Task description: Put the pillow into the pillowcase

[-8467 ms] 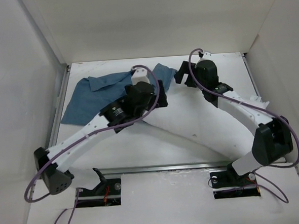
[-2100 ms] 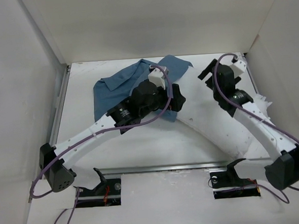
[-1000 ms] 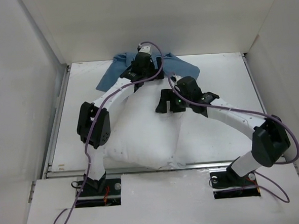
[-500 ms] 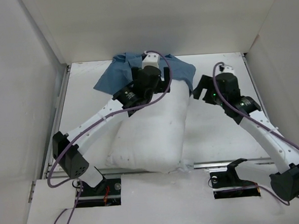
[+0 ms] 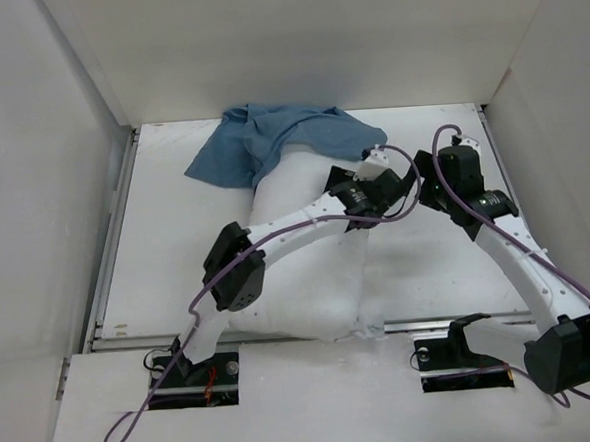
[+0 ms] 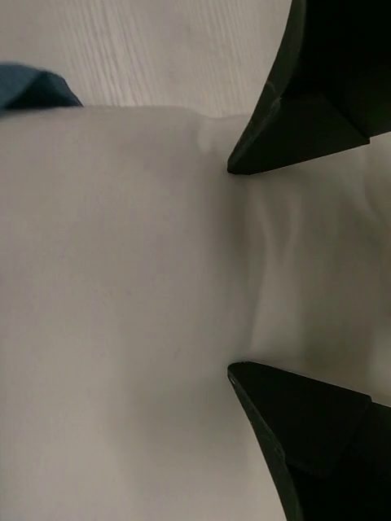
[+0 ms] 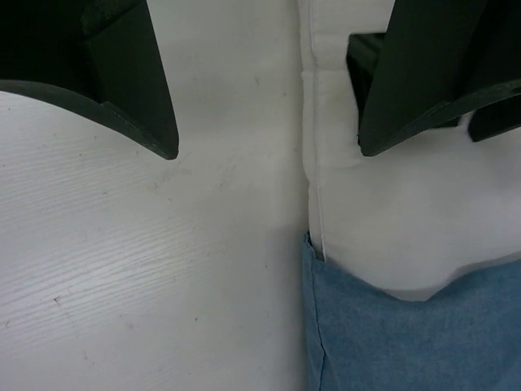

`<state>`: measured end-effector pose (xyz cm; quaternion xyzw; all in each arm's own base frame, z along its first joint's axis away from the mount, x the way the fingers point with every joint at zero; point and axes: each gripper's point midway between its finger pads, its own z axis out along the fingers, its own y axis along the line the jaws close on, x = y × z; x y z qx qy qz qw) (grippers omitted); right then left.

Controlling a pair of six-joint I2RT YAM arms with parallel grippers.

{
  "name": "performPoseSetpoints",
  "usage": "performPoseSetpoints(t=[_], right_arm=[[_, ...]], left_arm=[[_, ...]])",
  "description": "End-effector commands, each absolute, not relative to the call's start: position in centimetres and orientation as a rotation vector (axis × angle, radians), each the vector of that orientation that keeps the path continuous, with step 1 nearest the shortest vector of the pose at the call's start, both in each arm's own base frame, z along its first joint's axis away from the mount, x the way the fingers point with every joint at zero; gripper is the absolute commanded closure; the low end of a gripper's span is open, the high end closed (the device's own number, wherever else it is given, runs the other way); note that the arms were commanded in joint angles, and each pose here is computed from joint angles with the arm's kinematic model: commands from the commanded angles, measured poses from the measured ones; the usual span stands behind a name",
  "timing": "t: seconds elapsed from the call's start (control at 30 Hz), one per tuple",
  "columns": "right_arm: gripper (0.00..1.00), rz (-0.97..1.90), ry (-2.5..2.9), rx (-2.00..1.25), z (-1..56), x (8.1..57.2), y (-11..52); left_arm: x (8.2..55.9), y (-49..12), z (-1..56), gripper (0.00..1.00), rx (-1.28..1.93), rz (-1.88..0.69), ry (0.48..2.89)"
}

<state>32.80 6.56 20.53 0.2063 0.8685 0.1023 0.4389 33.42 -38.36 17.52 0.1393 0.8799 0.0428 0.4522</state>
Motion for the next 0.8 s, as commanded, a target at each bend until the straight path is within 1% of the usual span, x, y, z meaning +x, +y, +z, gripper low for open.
performPoseSetpoints(t=[0.0,0.17,0.2,0.23,0.27,0.33,0.37,0.4,0.47,0.5,0.53,0.6,0.67,0.77], right_arm=[[0.02,0.311,2.134,0.502,20.9,33.1,7.2],[0.02,0.315,2.147,0.514,19.7,32.9,6.6],[0.02,0.326,2.138,0.518,19.9,33.1,6.4],[0.02,0.321,2.151,0.52,19.3,32.9,6.4],[0.02,0.318,2.16,0.522,18.9,32.7,6.4],[0.02,0.315,2.156,0.511,18.7,33.3,6.4],[0.02,0.337,2.162,0.469,18.7,33.5,6.9],[0.02,0.351,2.169,0.439,18.2,33.6,7.3],[0.06,0.413,2.149,0.329,18.3,34.7,8.6],[0.06,0.435,2.15,0.316,17.9,34.9,9.0],[0.08,0.465,2.132,0.299,18.4,35.5,9.5],[0.09,0.511,2.099,0.207,19.3,36.2,10.5],[0.09,0.486,2.047,0.159,19.8,37.5,11.4],[0.09,0.477,2.037,0.144,18.7,38.5,12.5]], left_arm=[[33.5,-36.7,14.9,0.0,0.354,0.202,2.262],[35.6,-35.5,9.2,0.0,0.361,0.204,2.366],[35.6,-35.7,8.3,0.04,0.38,0.206,2.374],[36.1,-35.4,7.9,0.22,0.366,0.211,2.377],[36.2,-35.5,7.5,0.45,0.379,0.216,2.376],[36.7,-35.0,7.2,1.0,0.349,0.239,2.373],[36.9,-34.8,7.3,1.0,0.331,0.251,2.363],[36.9,-34.5,9.0,1.0,0.31,0.236,2.338],[37.2,-34.2,11.3,1.0,0.265,0.201,2.285],[37.2,-34.0,12.8,1.0,0.242,0.182,2.258],[37.5,-34.0,16.5,1.0,0.201,0.107,2.19],[37.3,-33.4,19.1,1.0,0.171,0.069,2.139],[37.2,-32.7,22.7,1.0,0.154,0.032,2.081],[37.1,-32.5,25.4,1.0,0.142,-0.006,2.04]])
